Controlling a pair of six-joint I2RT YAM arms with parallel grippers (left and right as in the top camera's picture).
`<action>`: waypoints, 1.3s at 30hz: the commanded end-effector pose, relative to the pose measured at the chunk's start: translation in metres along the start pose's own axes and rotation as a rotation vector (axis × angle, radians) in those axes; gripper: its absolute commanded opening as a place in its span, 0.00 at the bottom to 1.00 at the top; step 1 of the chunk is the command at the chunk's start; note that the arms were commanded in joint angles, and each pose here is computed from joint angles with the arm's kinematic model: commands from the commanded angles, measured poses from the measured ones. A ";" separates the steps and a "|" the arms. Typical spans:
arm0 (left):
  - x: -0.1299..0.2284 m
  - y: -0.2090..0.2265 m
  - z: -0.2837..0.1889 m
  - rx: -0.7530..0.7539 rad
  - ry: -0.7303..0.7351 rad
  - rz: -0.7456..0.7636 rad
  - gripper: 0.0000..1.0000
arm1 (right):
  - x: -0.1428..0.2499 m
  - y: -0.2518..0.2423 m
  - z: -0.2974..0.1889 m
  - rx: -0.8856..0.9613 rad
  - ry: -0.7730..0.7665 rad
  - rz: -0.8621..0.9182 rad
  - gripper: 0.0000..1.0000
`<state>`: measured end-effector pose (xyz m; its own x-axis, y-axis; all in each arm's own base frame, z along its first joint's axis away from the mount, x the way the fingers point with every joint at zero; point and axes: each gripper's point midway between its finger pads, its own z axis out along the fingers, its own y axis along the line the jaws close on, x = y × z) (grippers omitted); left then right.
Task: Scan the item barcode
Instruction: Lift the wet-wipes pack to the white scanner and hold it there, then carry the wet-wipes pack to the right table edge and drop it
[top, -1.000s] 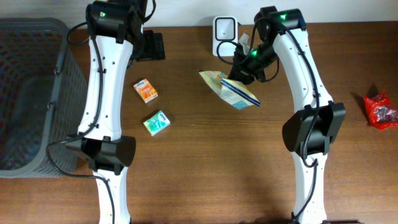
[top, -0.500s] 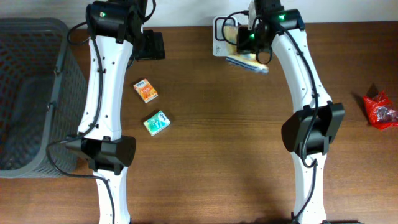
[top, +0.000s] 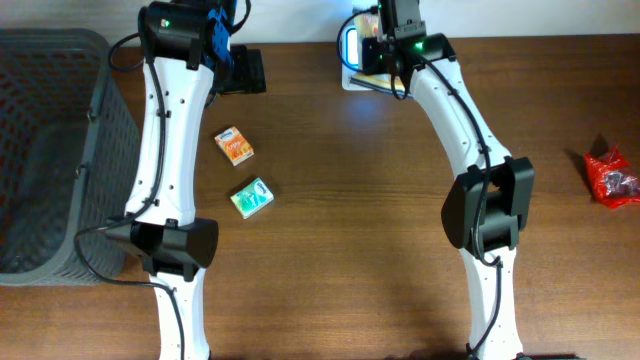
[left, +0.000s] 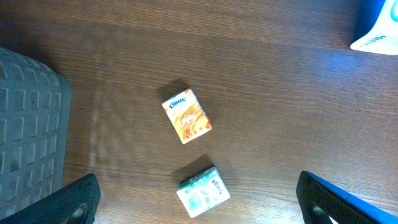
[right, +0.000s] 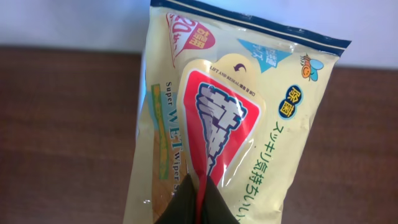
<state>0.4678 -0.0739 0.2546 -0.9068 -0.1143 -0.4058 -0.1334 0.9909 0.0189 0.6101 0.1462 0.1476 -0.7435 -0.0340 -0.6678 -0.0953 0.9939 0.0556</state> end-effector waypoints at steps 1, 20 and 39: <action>-0.001 0.004 0.005 -0.015 0.003 -0.018 0.99 | -0.013 0.000 -0.013 0.007 -0.043 -0.004 0.04; -0.003 0.002 0.005 -0.007 -0.005 -0.019 0.99 | -0.045 -0.038 -0.097 0.207 -0.122 0.013 0.04; 0.014 0.002 0.004 0.005 0.067 -0.010 0.99 | 0.146 -0.375 -0.190 0.751 0.345 0.759 0.04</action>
<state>0.4564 -0.0731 0.2498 -0.9268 -0.1108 -0.3589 -0.1292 0.9912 0.0275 0.4364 -0.2304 0.1791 -0.6643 0.5953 -0.4520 0.7373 0.6213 -0.2653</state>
